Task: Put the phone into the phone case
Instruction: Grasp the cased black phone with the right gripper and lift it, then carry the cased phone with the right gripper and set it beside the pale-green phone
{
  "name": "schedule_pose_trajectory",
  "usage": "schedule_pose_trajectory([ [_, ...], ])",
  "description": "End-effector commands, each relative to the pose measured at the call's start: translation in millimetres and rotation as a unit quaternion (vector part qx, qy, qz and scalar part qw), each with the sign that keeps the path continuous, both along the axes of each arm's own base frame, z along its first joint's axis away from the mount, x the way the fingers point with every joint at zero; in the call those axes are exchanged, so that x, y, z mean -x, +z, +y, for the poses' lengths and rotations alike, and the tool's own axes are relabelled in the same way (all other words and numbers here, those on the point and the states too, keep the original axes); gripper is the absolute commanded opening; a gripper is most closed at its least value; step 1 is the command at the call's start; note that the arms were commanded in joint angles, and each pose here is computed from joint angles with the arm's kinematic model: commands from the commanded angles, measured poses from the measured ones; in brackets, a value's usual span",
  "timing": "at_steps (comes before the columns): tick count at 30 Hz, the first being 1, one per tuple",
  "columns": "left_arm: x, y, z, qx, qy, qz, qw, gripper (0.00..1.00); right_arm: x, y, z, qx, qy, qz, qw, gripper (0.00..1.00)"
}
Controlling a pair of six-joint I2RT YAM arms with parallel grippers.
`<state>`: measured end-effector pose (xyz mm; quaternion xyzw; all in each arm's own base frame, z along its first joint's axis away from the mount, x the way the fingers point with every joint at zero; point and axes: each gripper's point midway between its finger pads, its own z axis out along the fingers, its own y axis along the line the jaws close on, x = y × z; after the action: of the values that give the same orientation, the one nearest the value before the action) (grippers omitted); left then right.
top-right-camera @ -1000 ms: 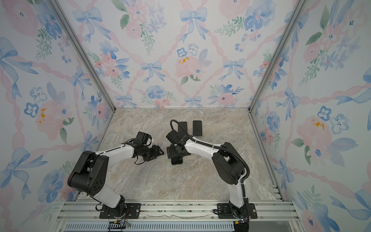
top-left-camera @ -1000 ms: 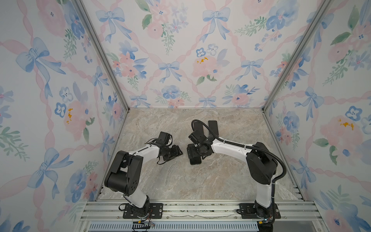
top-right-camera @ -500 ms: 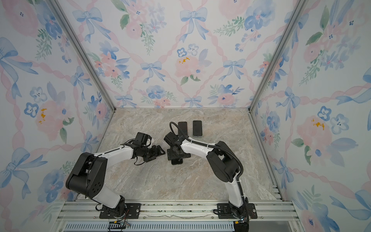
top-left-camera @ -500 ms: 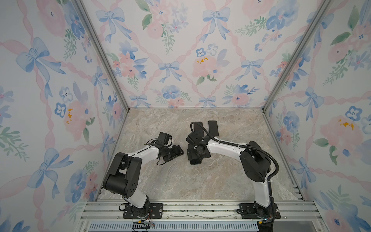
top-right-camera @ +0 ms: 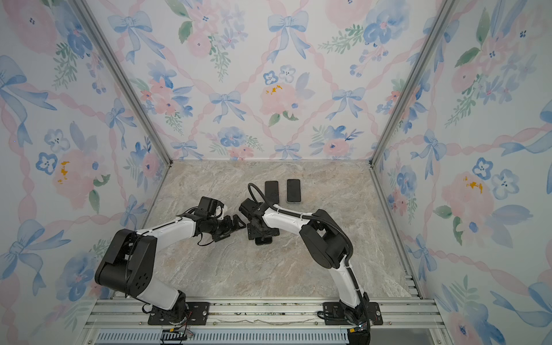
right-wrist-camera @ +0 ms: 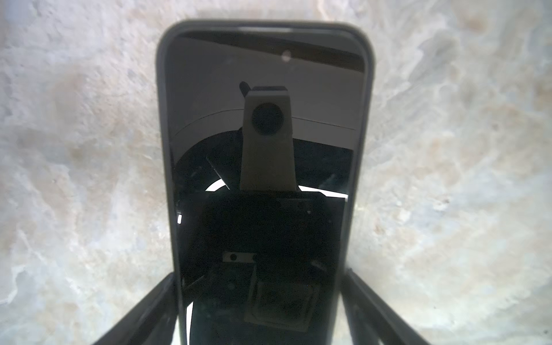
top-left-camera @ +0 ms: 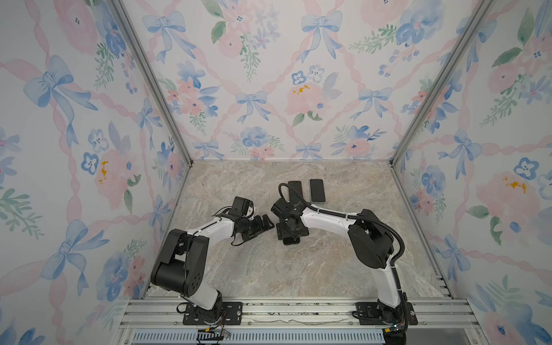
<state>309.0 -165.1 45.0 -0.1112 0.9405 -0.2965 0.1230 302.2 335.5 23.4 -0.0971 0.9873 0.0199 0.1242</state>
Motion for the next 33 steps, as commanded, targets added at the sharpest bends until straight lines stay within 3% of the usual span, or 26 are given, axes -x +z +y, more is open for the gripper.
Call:
schedule_pose_trajectory([
  [1, 21, -19, 13, -0.022, 0.007, 0.046, 0.999, 0.98, 6, -11, -5, 0.031, -0.002, 0.011, 0.999, 0.81],
  [11, 23, -19, 10, -0.014, -0.001, 0.05, 0.999, 0.98, 1, 1, -3, 0.021, -0.002, 0.001, 1.0, 0.71],
  [20, 2, 7, -9, 0.019, -0.019, 0.021, 0.999, 0.98, -19, 52, -15, 0.014, -0.001, -0.046, 0.999, 0.68],
  [33, -52, 35, -52, 0.062, -0.059, -0.007, 0.996, 0.98, -66, 121, -91, 0.023, -0.029, -0.119, 0.992, 0.64],
])
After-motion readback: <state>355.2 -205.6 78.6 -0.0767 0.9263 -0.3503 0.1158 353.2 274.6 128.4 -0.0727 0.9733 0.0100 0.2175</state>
